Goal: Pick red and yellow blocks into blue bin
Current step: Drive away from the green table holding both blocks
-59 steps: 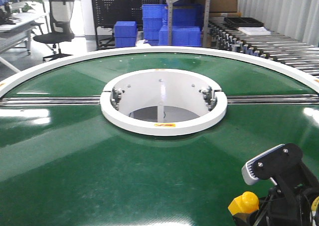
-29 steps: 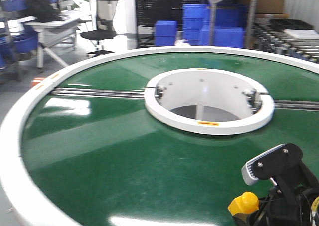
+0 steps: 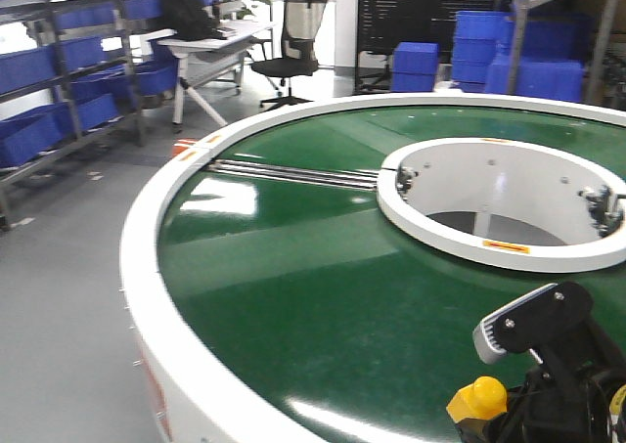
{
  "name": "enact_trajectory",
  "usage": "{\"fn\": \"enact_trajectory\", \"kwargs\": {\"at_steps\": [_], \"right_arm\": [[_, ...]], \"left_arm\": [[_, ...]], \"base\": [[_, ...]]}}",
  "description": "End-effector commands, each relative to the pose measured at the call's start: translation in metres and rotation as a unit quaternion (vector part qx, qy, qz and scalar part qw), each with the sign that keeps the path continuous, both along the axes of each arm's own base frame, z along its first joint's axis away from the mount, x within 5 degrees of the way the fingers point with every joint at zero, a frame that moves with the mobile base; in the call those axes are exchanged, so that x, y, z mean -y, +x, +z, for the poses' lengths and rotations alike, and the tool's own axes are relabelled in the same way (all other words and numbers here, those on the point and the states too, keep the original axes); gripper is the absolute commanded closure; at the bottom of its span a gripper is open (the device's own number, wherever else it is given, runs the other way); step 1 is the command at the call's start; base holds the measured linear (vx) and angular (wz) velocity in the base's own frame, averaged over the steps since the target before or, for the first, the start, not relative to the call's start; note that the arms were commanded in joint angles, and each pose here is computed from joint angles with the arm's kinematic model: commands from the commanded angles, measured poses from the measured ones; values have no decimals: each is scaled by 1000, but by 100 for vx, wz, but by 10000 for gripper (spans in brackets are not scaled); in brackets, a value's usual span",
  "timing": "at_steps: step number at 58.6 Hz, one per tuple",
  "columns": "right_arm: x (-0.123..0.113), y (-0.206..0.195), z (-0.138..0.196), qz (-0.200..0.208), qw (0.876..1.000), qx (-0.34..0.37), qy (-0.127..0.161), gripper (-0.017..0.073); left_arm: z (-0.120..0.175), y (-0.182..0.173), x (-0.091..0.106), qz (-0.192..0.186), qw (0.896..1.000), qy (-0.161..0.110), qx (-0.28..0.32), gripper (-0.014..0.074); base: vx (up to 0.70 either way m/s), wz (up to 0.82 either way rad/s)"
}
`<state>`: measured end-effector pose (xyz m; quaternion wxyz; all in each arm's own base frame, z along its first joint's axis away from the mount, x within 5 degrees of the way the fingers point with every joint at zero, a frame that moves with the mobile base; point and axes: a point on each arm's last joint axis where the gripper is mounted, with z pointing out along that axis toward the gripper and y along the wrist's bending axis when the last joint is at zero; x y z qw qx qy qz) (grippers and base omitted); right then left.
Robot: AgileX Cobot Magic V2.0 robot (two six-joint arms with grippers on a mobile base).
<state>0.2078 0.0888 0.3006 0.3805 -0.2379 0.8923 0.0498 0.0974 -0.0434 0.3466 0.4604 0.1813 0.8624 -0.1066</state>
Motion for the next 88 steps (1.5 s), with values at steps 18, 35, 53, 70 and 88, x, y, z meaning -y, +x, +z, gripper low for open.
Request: {"fn": "enact_trajectory", "kwargs": {"at_steps": [18, 35, 53, 70, 88], "right_arm": [[-1, 2, 19, 4, 998, 55, 16, 368], [-1, 2, 19, 4, 998, 55, 16, 368], [-1, 2, 19, 4, 998, 55, 16, 368], [-1, 2, 19, 4, 998, 55, 16, 368], [-1, 2, 18, 4, 998, 54, 16, 368]], "left_arm": [[13, 3, 2, 0, 999, -22, 41, 260], [13, 3, 2, 0, 999, -22, 41, 260], [13, 3, 2, 0, 999, -22, 41, 260], [13, 3, 2, 0, 999, -22, 41, 260], [13, 3, 2, 0, 999, -22, 41, 260]], "base": [[-5, 32], [-5, 42], [-5, 57], [-4, 63], [1, 48]]}}
